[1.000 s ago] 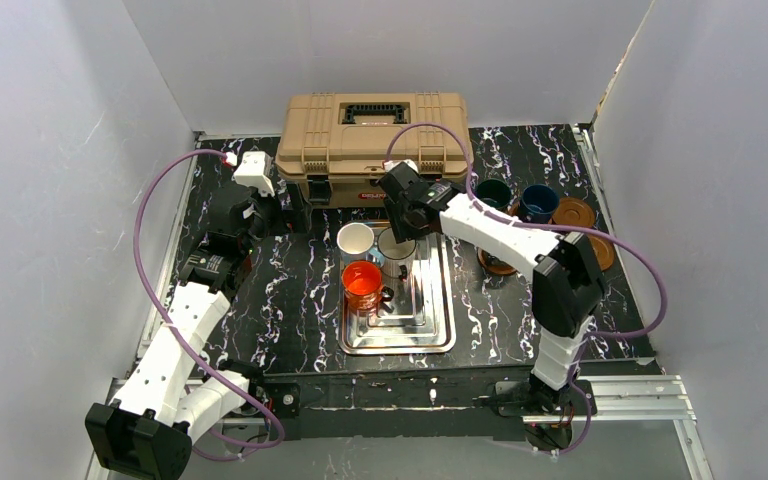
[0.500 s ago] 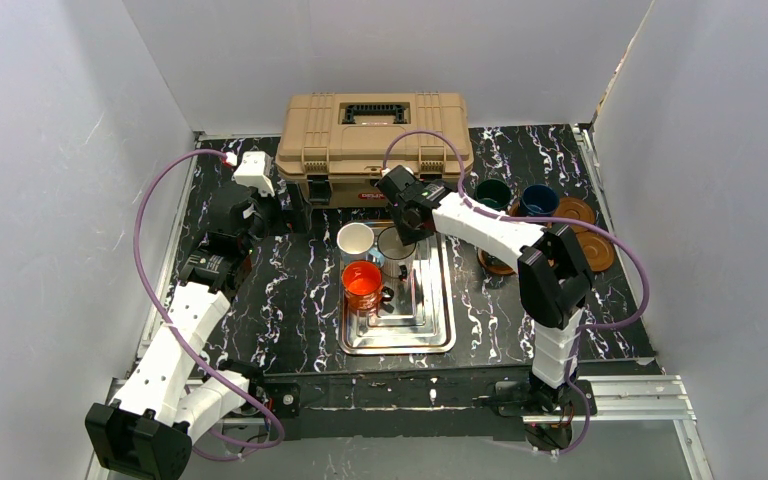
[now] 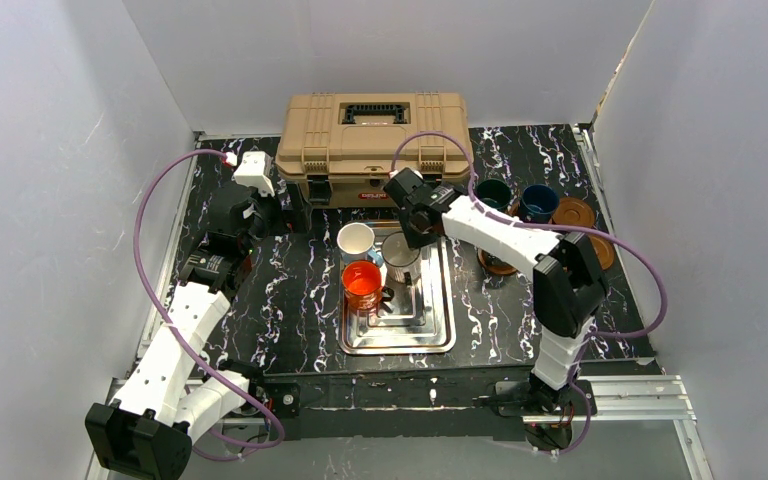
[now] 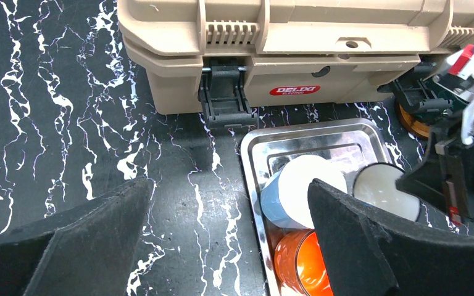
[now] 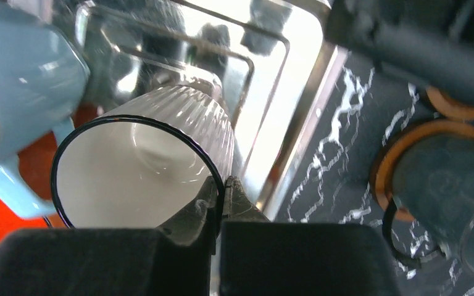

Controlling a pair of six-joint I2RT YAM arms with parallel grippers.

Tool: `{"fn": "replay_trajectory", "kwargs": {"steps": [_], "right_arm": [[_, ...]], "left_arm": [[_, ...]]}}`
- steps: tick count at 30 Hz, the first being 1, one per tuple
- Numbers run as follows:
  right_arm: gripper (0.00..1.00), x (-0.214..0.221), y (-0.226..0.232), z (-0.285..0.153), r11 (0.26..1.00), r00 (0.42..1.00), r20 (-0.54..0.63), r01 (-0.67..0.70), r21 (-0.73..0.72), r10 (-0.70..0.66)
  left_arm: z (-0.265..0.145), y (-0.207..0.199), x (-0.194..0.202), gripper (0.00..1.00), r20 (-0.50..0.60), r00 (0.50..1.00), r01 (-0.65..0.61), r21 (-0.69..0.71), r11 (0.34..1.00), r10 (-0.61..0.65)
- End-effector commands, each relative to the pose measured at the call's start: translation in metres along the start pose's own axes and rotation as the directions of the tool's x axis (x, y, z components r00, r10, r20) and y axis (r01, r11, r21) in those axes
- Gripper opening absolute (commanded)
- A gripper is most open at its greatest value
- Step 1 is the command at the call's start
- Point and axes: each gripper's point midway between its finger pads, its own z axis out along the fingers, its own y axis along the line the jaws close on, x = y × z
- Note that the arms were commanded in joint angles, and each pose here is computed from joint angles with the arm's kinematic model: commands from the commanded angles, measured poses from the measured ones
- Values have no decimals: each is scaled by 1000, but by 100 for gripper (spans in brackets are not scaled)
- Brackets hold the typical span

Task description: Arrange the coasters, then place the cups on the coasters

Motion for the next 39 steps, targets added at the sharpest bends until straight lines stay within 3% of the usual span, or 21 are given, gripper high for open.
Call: {"fn": "replay_trajectory", "kwargs": {"steps": [1, 15, 25, 29, 33, 39], "right_arm": [[1, 3, -16, -40, 998, 998, 25, -56, 22, 55], [1, -2, -58, -132, 985, 982, 109, -162, 53, 156], [1, -19, -181, -175, 916, 908, 204, -391, 88, 367], [1, -12, -230, -182, 866, 861, 239, -485, 124, 448], [1, 6, -273, -180, 785, 779, 269, -610, 113, 567], [1, 29, -306, -172, 676, 680, 342, -721, 152, 649]], "left_arm": [[-3, -3, -4, 98, 10, 1000, 0, 12, 1000, 0], [-4, -3, -3, 98, 10, 1000, 3, 12, 1000, -3], [-4, -2, -4, 98, 11, 1000, 1, 5, 1000, -1], [-4, -2, -4, 98, 11, 1000, 0, 6, 1000, 0], [-3, -2, -4, 98, 9, 1000, 0, 7, 1000, 0], [-2, -4, -2, 98, 2, 1000, 5, 18, 1000, -5]]}}
